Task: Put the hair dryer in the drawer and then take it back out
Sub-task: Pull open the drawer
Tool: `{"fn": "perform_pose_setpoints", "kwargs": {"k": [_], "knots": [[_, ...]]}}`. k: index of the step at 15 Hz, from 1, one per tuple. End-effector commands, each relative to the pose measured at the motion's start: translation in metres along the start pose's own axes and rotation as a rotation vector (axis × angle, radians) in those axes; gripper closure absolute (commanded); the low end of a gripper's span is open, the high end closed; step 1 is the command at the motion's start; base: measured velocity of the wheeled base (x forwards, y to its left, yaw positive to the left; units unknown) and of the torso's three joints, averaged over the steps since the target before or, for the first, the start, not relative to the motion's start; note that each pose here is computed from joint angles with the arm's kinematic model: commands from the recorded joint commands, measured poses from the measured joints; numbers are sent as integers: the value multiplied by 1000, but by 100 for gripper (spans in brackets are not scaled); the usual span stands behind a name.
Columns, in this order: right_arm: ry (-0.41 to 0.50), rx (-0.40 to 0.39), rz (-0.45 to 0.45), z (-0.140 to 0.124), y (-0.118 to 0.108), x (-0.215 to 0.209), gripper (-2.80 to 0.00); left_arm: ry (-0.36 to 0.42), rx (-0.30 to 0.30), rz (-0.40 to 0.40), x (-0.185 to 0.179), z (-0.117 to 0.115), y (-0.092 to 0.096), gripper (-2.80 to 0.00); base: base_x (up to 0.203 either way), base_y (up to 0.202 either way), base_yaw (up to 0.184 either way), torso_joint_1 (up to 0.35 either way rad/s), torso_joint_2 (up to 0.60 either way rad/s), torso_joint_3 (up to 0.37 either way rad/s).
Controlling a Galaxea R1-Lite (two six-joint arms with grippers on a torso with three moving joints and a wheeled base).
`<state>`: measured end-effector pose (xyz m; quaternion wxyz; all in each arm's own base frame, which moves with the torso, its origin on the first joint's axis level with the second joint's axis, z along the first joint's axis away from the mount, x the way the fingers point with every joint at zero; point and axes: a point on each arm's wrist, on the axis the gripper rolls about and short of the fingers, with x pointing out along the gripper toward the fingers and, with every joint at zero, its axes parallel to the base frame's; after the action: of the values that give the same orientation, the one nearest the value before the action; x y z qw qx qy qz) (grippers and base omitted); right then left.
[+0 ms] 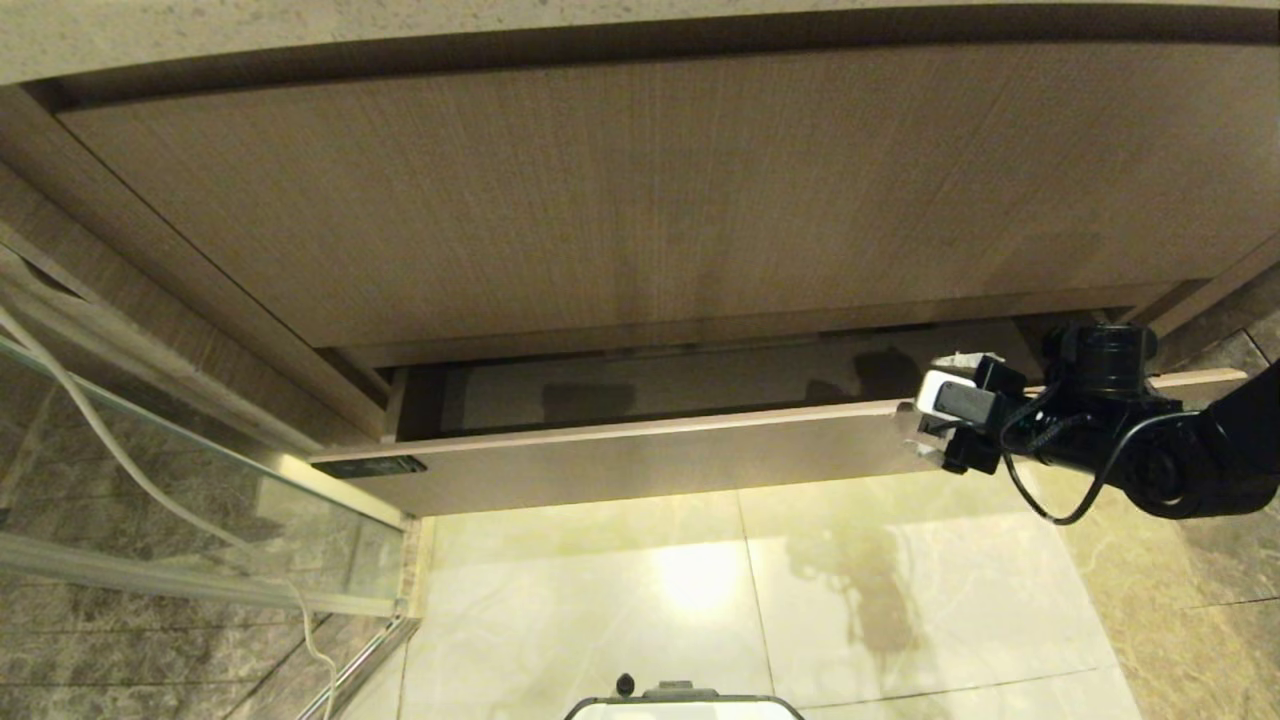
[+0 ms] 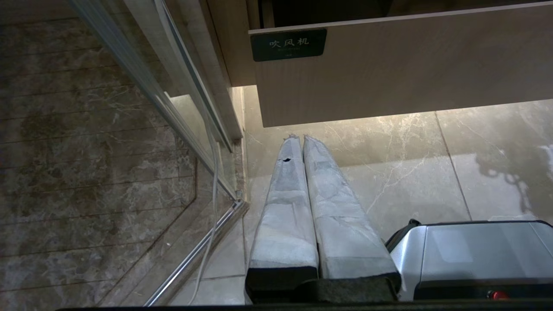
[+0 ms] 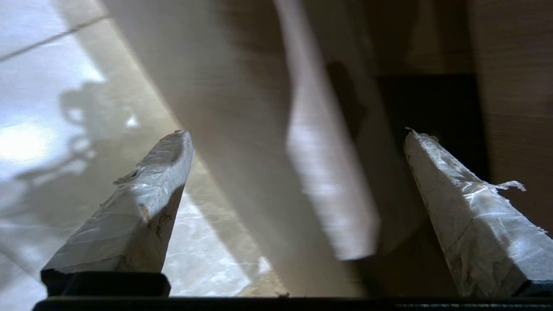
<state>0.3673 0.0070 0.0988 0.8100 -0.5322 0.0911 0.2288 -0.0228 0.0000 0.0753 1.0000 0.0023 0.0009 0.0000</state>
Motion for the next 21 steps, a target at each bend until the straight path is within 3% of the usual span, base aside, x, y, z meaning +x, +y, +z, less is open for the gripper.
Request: {"fn": "perform_pose_setpoints", "kwargs": {"k": [1,4,7,11,14,18,21], "knots": [[-3,-2,9,5,0,-15,-280,0,0,0,0,0,0,0,0,0,0,0,0,0],[-15,-4,-33,25,-18,-64,-280,0,0,0,0,0,0,0,0,0,0,0,0,0],[-4,2,-77,36,-17,-113,-280,0,0,0,0,0,0,0,0,0,0,0,0,0],[142,18,-192,40,-23,-159,-280,0,0,0,0,0,0,0,0,0,0,0,0,0],[282,130,-124,34,-13,-199,-280,0,0,0,0,0,0,0,0,0,0,0,0,0],[312,470,-156,37,3,-234,-280,1,0,0,0,0,0,0,0,0,0,0,0,0],[304,487,-222,42,5,-252,-280,0,0,0,0,0,0,0,0,0,0,0,0,0]]}}
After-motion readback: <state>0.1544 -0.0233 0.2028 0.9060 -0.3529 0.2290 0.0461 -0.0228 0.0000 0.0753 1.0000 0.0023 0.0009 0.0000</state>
